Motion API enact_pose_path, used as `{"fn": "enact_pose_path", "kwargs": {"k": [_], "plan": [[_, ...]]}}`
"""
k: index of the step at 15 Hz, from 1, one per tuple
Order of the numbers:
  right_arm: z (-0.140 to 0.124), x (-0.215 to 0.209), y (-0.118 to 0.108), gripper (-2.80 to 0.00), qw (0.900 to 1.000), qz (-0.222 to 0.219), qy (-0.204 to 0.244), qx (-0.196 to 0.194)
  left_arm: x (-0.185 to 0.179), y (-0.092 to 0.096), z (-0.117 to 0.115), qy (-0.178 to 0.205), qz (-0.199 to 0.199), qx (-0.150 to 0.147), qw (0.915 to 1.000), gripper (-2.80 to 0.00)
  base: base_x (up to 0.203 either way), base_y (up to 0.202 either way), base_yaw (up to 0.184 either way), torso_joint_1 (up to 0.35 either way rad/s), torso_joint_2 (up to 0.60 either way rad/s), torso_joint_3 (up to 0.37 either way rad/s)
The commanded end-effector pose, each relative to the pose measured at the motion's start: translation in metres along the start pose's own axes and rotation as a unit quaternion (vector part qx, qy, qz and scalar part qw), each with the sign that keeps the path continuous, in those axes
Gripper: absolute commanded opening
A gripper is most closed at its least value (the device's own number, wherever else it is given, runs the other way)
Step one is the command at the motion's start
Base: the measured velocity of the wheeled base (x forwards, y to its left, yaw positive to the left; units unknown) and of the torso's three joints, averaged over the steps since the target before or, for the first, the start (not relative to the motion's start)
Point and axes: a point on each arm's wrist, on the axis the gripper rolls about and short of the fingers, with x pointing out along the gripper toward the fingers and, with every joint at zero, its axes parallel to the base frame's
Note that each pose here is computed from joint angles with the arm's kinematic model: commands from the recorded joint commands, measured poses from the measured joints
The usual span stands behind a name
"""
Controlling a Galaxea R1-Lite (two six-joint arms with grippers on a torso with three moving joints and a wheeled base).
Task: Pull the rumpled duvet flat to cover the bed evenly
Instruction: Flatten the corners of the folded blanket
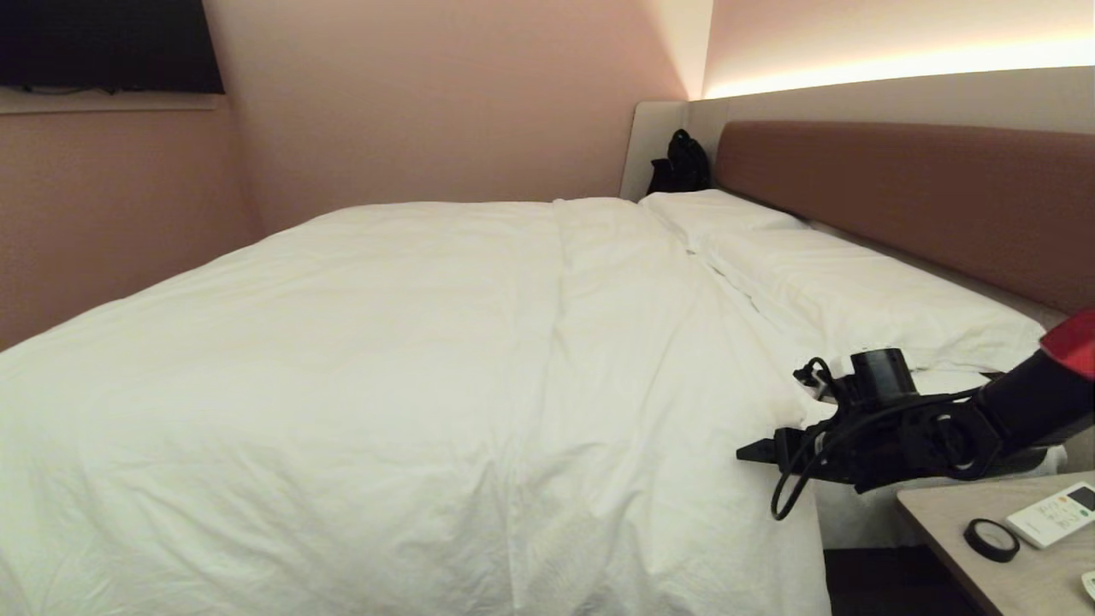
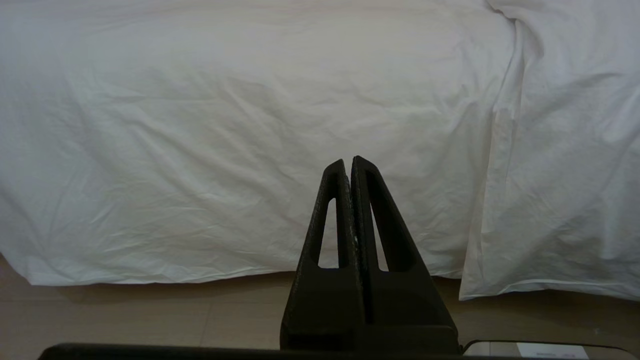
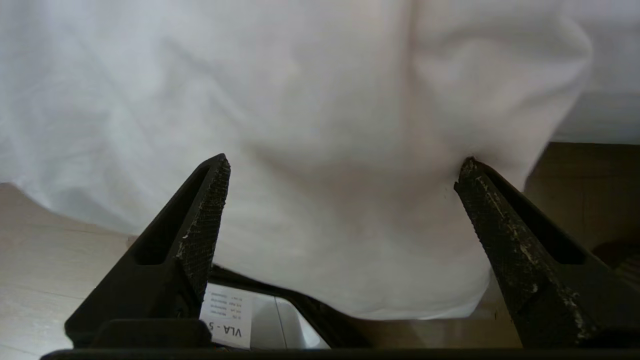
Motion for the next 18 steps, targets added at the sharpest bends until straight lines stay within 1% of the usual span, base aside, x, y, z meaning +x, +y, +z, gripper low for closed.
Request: {"fn": "enact_pose_path", "kwargs": {"k": [1, 10, 18], "plan": [[0.001, 0.025, -0.006, 0.0, 1.0, -0.003, 0.015, 0.004, 0.0, 0.0, 0.0, 0.0, 0.0, 0.0, 1.0, -2.8, 0.0, 0.0, 0.0, 0.0, 0.0, 0.0], [-0.001, 0.059, -0.015, 0.0, 0.999, -0.011, 0.033, 0.012, 0.0, 0.0, 0.0, 0.0, 0.0, 0.0, 1.0, -2.8, 0.0, 0.0, 0.0, 0.0, 0.0, 0.0], [-0.001, 0.074, -0.021, 0.0, 0.999, -0.017, 0.038, 0.018, 0.0, 0.0, 0.0, 0.0, 0.0, 0.0, 1.0, -2.8, 0.0, 0.0, 0.0, 0.0, 0.0, 0.0]]}}
